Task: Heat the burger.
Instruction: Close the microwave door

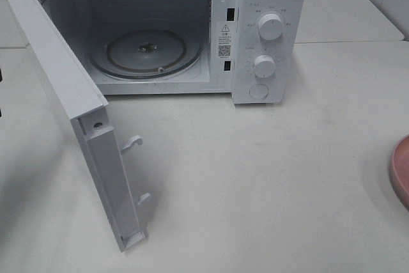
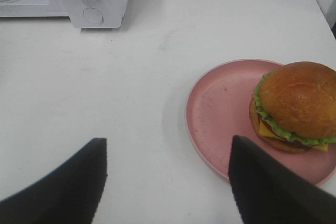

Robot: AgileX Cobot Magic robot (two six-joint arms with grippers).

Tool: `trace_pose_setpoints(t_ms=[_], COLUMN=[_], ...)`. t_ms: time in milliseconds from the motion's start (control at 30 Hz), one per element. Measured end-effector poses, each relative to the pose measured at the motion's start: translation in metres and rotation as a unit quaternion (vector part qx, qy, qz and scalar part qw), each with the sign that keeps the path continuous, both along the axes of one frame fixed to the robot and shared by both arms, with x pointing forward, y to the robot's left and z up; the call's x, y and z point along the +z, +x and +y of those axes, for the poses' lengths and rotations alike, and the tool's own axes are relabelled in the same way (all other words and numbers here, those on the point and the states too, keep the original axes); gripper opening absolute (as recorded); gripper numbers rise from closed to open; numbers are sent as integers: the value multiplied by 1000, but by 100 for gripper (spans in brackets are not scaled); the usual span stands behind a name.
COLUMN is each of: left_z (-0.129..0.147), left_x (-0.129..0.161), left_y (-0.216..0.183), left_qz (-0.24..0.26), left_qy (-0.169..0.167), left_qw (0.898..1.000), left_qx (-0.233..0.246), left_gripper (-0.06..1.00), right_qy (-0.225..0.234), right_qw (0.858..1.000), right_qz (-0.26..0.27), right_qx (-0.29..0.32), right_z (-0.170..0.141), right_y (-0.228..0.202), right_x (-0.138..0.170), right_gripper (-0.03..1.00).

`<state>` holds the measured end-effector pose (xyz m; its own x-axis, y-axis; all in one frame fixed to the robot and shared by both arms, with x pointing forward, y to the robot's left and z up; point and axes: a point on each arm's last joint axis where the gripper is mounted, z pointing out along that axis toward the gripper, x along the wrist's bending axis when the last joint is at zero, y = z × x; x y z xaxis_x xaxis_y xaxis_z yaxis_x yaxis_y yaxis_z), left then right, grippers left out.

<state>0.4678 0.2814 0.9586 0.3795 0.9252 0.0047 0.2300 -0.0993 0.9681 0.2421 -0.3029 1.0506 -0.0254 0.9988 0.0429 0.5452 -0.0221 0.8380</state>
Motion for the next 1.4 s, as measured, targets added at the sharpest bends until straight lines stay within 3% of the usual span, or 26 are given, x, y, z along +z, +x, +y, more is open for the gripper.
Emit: trace_pose_setpoints(t_ms=[233,633,1400], left_z=[-29,-77,-178], left_x=[-14,-16,-9], left_y=[6,24,77], left_qz=[16,-7,-28], left_qy=[-1,-18,-33], left_qw=[998,996,999], left_qx=[-56,-90,-25], left_gripper=[0,0,0], right_qy=[0,0,0], right_qw=[1000,1000,1000], right_qz=[0,0,0], right_qx=[0,0,0], right_z=[0,0,0], right_y=[0,0,0], right_x=[0,0,0], right_gripper=[65,65,65])
